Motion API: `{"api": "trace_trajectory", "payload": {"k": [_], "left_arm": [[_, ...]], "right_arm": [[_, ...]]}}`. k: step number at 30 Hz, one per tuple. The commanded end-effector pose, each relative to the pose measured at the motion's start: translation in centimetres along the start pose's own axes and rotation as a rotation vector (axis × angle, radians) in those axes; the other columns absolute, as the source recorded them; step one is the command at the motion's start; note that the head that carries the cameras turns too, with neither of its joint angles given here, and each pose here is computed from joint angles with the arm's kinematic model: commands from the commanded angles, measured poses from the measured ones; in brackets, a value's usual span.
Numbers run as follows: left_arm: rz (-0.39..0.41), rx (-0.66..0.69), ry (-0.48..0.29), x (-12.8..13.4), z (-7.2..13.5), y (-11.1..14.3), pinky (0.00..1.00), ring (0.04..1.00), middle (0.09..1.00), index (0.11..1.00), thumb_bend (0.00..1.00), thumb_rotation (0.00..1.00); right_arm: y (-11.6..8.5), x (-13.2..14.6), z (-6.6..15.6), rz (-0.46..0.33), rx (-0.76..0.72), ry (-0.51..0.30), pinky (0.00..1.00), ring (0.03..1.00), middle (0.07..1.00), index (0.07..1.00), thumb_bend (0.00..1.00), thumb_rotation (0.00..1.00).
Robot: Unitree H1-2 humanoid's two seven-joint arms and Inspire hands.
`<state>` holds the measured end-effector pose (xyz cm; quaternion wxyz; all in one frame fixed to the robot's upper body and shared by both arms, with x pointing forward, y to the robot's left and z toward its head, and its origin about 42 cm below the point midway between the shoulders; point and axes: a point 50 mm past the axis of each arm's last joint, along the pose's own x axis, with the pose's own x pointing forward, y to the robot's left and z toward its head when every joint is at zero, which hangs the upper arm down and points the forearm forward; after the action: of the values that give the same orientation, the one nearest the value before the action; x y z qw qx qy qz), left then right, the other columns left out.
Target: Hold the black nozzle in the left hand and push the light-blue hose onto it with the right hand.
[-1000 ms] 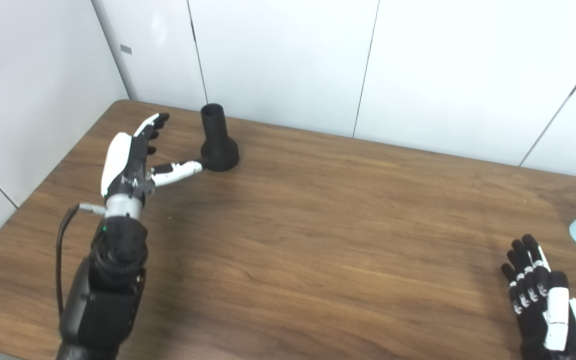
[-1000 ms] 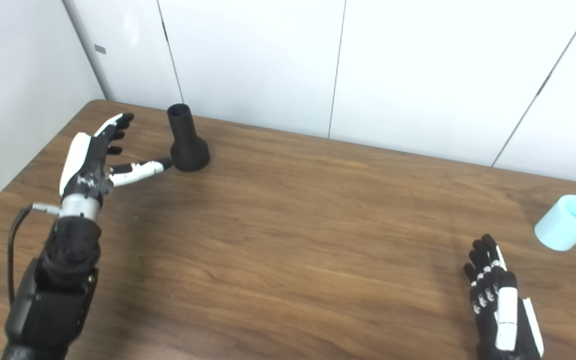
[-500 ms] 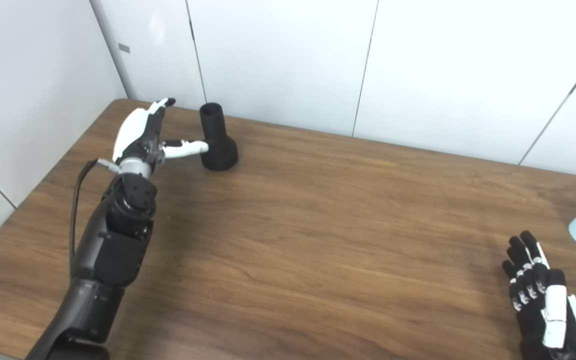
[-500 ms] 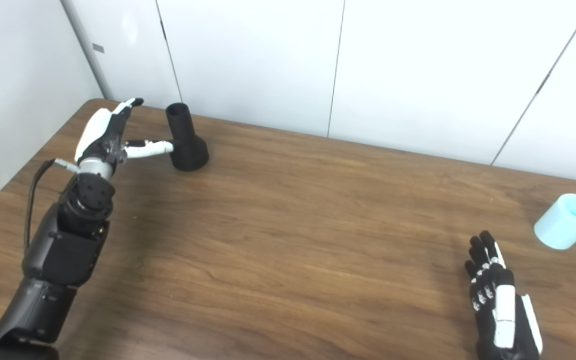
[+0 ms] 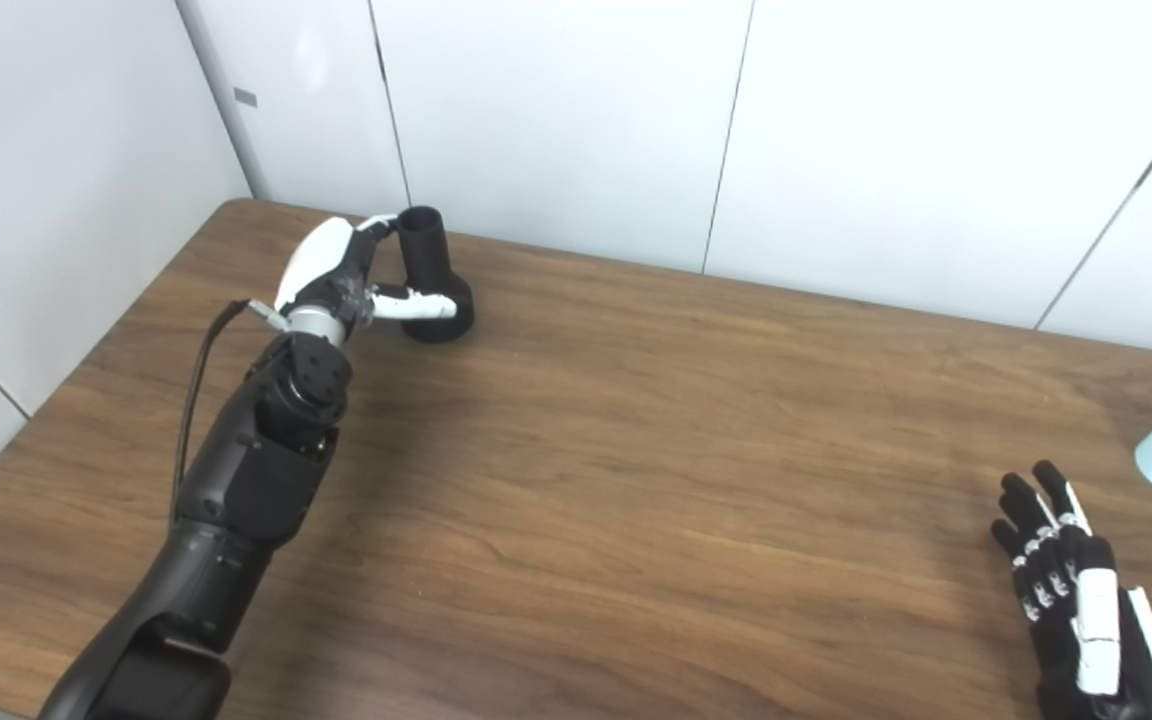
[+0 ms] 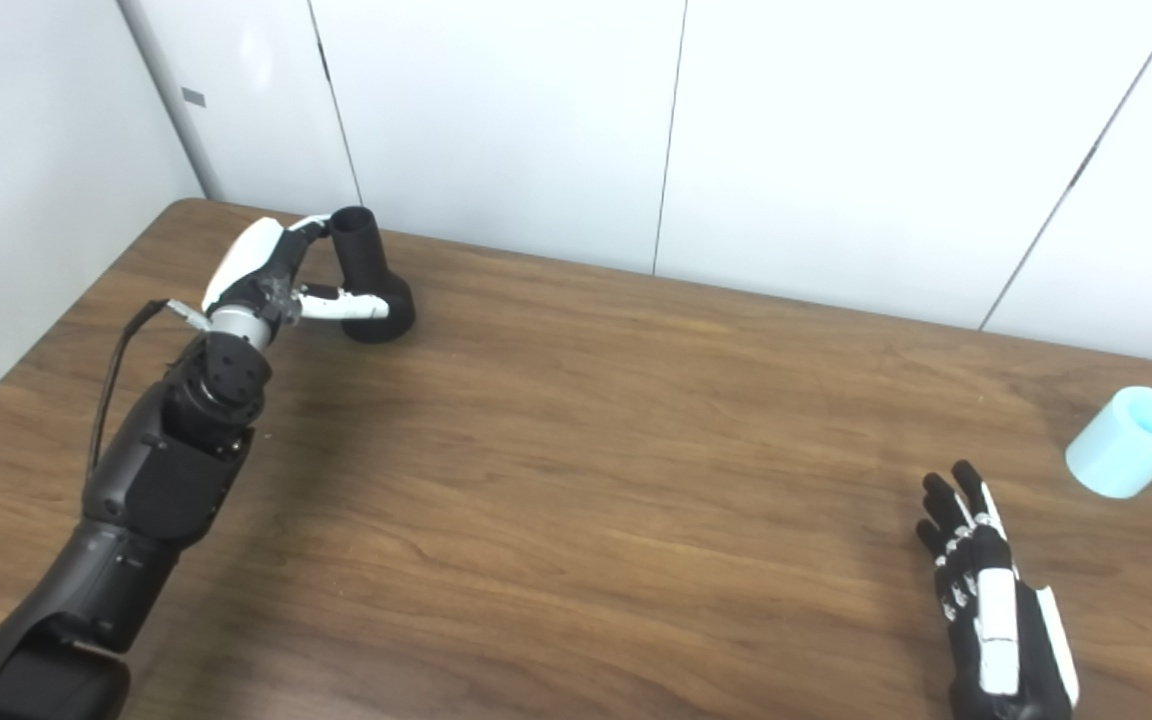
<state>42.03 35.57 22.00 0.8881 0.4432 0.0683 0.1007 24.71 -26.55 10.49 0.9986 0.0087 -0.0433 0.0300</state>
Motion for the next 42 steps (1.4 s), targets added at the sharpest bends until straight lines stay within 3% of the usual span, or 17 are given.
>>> {"api": "trace_trajectory", "payload": {"k": [1, 12, 20, 25, 28, 29, 31, 35, 42], "left_arm": [[0.074, 0.045, -0.048, 1.0, 1.9, 2.2, 0.99, 0.965, 0.898, 0.850, 1.00, 0.36], [0.054, 0.063, -0.062, 1.5, 2.2, 1.6, 0.91, 0.933, 0.868, 0.822, 0.96, 0.33], [0.098, 0.040, -0.059, 1.5, 2.0, 1.2, 0.73, 0.796, 0.767, 0.743, 0.88, 0.28], [0.143, 0.011, -0.053, 1.5, 1.7, 1.3, 0.67, 0.728, 0.724, 0.680, 0.82, 0.17], [0.169, -0.029, -0.049, 1.3, 1.5, 1.3, 0.54, 0.621, 0.650, 0.632, 0.76, 0.05], [0.174, -0.036, -0.049, 1.3, 1.5, 1.2, 0.51, 0.589, 0.619, 0.565, 0.64, 0.05], [0.179, -0.041, -0.050, 1.2, 1.5, 1.2, 0.46, 0.545, 0.518, 0.526, 0.55, 0.01], [0.193, -0.032, -0.065, 0.9, 1.3, 0.9, 0.45, 0.437, 0.506, 0.499, 0.50, 0.00], [0.189, 0.014, -0.089, 0.4, 1.0, -0.1, 0.48, 0.452, 0.520, 0.469, 0.50, 0.00]], "right_arm": [[0.2, -1.4, -2.0, -0.015, 0.025, 0.069, 0.94, 0.946, 0.917, 0.954, 0.46, 1.00], [0.2, -1.5, -2.0, -0.025, 0.031, 0.065, 0.94, 0.924, 0.901, 0.948, 0.49, 0.99], [0.2, -1.5, -2.0, -0.042, 0.038, 0.048, 0.90, 0.910, 0.887, 0.931, 0.49, 0.97], [0.2, -1.5, -2.1, -0.039, 0.037, 0.041, 0.89, 0.906, 0.889, 0.931, 0.51, 0.96], [0.1, -1.5, -1.9, -0.041, 0.026, 0.040, 0.87, 0.895, 0.883, 0.932, 0.51, 0.98], [0.1, -1.5, -1.9, -0.042, 0.027, 0.038, 0.87, 0.891, 0.880, 0.929, 0.51, 0.97], [0.1, -1.6, -1.9, -0.043, 0.028, 0.034, 0.86, 0.885, 0.874, 0.926, 0.50, 0.97], [0.1, -1.7, -1.8, -0.052, 0.047, 0.034, 0.84, 0.851, 0.841, 0.904, 0.53, 0.93], [0.0, -2.0, -1.7, -0.055, 0.063, 0.029, 0.83, 0.821, 0.817, 0.893, 0.55, 0.91]]}}
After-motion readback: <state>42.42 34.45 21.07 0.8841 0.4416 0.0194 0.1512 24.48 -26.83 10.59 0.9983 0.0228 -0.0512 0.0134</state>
